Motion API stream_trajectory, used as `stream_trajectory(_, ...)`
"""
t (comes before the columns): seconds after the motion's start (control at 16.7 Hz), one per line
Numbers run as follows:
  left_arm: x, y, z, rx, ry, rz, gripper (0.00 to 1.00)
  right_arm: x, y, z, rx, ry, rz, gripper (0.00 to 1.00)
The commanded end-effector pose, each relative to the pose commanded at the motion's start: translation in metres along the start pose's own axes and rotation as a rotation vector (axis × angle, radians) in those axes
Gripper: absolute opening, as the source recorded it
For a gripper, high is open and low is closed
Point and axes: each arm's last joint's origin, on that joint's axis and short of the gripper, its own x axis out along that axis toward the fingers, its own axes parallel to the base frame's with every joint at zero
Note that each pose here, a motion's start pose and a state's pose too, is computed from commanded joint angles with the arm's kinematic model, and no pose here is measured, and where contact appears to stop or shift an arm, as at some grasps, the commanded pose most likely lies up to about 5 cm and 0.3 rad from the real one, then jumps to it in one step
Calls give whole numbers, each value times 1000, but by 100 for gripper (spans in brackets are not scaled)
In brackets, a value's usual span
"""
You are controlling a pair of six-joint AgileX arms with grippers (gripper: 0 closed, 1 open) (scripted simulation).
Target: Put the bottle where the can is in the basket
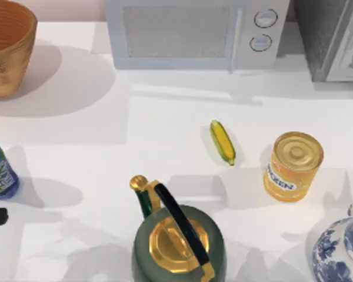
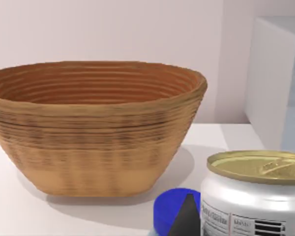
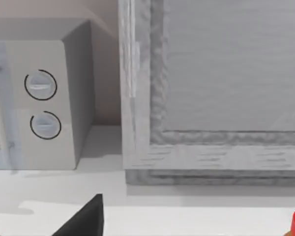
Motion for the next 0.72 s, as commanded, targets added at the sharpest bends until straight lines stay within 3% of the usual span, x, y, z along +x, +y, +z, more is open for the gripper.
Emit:
stream_trajectory(0.36,4,0,12,0,9,-28,0,0,0,0,0,0,0,100)
stream_trajectory(0.54,16,-4,33,-3,11,-114,0,0,0,0,0,0,0,100)
stream_trajectory(0.72,40,-12,59,-8,18,-254,0,0,0,0,0,0,0,100)
